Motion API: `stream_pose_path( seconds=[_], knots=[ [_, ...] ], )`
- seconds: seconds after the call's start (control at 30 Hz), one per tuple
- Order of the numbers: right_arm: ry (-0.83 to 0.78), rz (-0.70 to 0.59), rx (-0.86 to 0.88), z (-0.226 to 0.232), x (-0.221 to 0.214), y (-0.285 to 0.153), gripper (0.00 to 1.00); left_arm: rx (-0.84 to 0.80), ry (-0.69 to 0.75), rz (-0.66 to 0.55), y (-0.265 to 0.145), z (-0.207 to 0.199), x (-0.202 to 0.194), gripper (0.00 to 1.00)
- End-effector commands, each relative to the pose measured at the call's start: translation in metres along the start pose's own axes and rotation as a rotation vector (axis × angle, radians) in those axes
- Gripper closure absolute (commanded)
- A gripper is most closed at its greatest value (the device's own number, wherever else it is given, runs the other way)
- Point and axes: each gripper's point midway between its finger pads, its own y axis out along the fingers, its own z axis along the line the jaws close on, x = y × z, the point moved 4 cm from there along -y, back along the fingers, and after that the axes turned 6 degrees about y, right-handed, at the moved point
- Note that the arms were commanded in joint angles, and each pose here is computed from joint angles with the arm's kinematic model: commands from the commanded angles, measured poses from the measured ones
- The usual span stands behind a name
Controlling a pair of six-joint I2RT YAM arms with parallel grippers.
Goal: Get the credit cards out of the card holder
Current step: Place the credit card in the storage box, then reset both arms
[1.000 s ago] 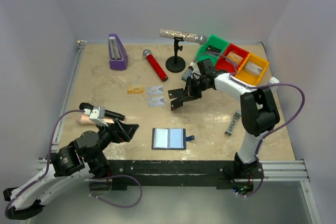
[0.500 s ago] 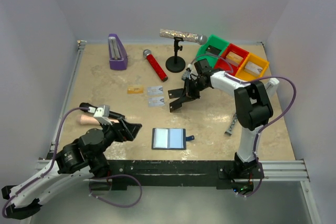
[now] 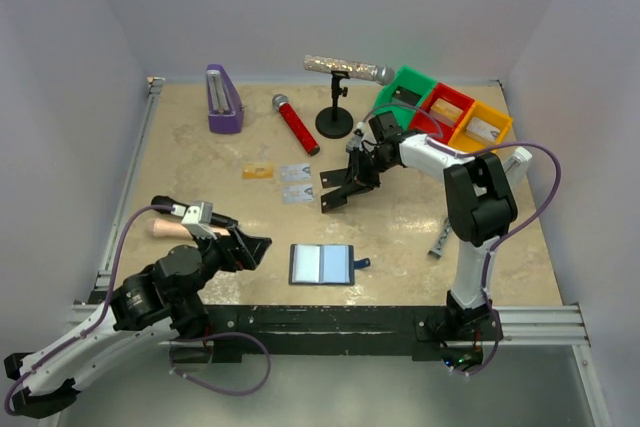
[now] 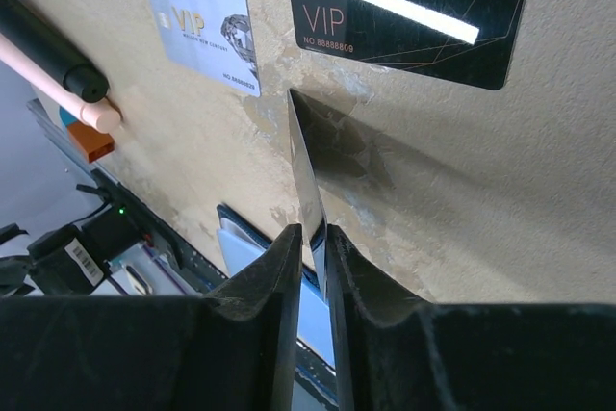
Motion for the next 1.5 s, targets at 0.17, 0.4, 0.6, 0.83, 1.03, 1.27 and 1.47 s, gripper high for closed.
stream_pose_path(
  seconds=[0.17, 0.4, 0.6, 0.83, 1.03, 1.27, 1.47],
  knots=[
    [0.001, -0.046, -0.012, 0.002, 0.011, -0.011, 0.72, -0.020, 0.004, -0.020, 0.000, -0.002, 0.003, 0.00],
    [0.024, -0.081, -0.032, -0.006, 0.016, -0.022, 0.69, -0.016, 0.006, -0.020, 0.000, -0.002, 0.003, 0.00],
    [0.036, -0.157, -0.050, -0.009, 0.018, -0.042, 0.67, 0.000, 0.000, -0.018, -0.001, 0.000, 0.003, 0.00],
    [-0.082, -0.336, -0.016, 0.022, -0.011, -0.091, 0.61, 0.049, -0.031, -0.028, -0.006, 0.005, 0.010, 0.00],
    [-0.344, -0.470, -0.050, 0.055, -0.081, -0.125, 0.57, 0.250, -0.066, 0.038, -0.008, 0.028, 0.001, 0.00],
    [-0.492, -0.624, -0.075, 0.036, -0.163, -0.135, 0.55, 0.352, -0.126, 0.116, -0.008, 0.036, -0.014, 0.00],
    [-0.520, -0.659, -0.132, 0.008, -0.195, -0.142, 0.54, 0.386, -0.145, 0.136, -0.010, 0.040, -0.019, 0.00]
  ],
)
